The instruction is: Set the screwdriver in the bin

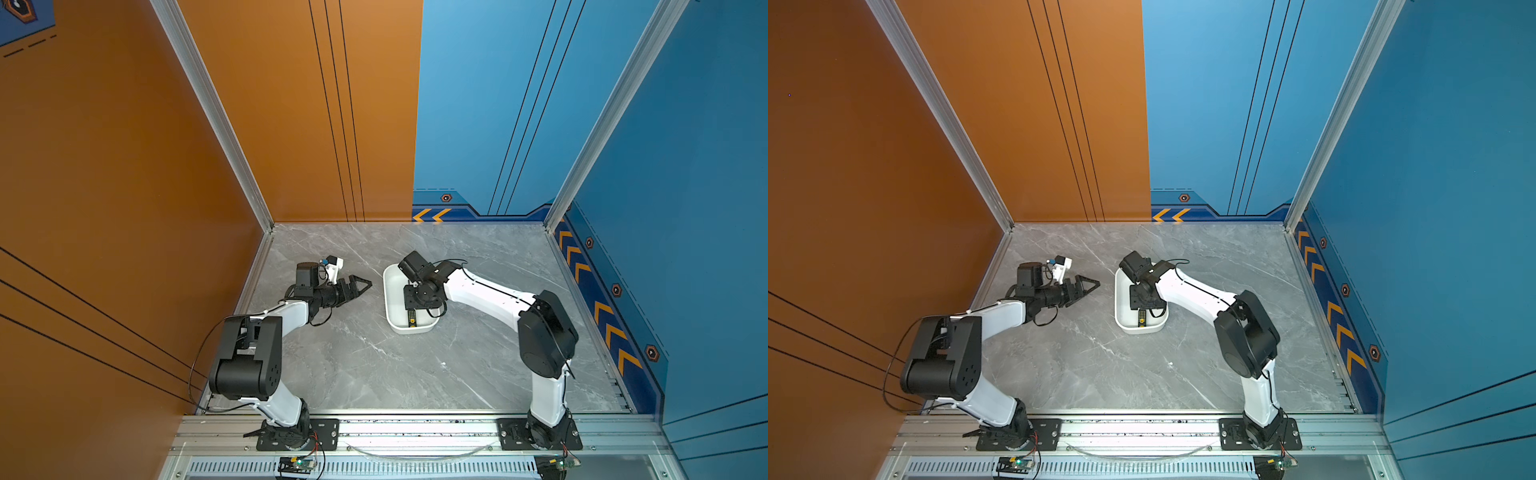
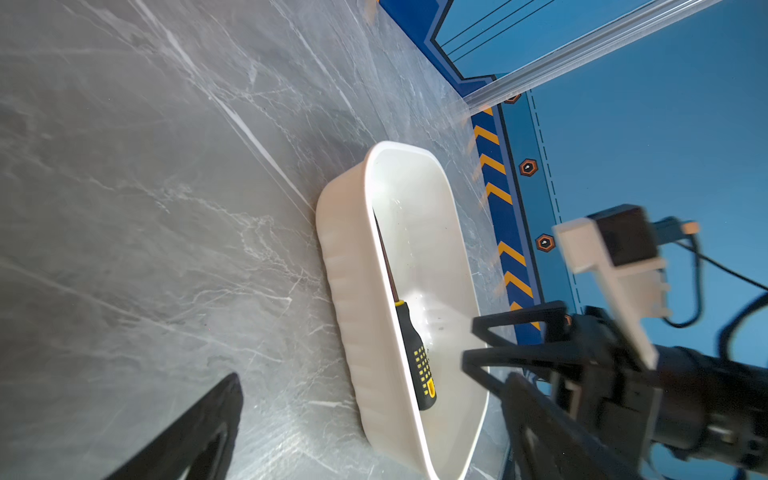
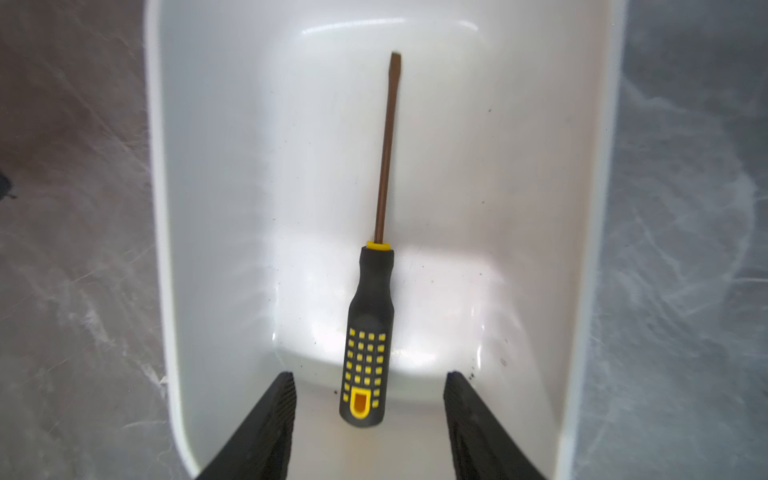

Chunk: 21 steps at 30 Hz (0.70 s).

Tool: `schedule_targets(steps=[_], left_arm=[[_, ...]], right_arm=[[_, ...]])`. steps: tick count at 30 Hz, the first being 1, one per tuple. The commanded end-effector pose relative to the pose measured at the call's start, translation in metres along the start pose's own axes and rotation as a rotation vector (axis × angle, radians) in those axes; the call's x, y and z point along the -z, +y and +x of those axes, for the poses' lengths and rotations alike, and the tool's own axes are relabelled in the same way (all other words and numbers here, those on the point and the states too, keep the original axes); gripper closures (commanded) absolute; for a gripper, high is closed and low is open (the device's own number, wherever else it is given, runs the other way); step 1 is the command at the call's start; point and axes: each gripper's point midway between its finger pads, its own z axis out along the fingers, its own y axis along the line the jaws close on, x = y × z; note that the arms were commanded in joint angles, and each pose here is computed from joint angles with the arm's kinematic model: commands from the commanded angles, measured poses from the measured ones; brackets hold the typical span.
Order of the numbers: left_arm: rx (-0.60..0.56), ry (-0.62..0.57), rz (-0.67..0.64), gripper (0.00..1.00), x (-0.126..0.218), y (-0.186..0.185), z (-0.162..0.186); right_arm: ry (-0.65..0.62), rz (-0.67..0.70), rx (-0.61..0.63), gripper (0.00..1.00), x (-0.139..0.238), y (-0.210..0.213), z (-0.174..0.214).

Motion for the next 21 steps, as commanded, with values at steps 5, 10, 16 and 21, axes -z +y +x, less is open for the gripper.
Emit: schedule_targets(steps=[5,10,16,21], left_arm=[[-0.169,-0.09,-0.28,0.02,0.034,0.017,-0.021],[-0.205,-0.132,-0.324,0.02,0.047,0.016,-0.03],[-0.266,-0.191,-0.325,0.02,0.054,0.012,-0.035],[-0.339,-0.251,-0.346,0.02,0.064,0.007,-0.041]], right_arm=[[-0.236,0.089,0.179,0.4,0.102,-0.06,-0.034],[-0.483,0.242,0.205,0.31,0.132,-0.125,-0.049],[-0.641,0.283,-0.019,0.23,0.137,-0.207,-0.036],[-0.657,0.328,-0.133,0.22,0.121,-0.26,-0.012]])
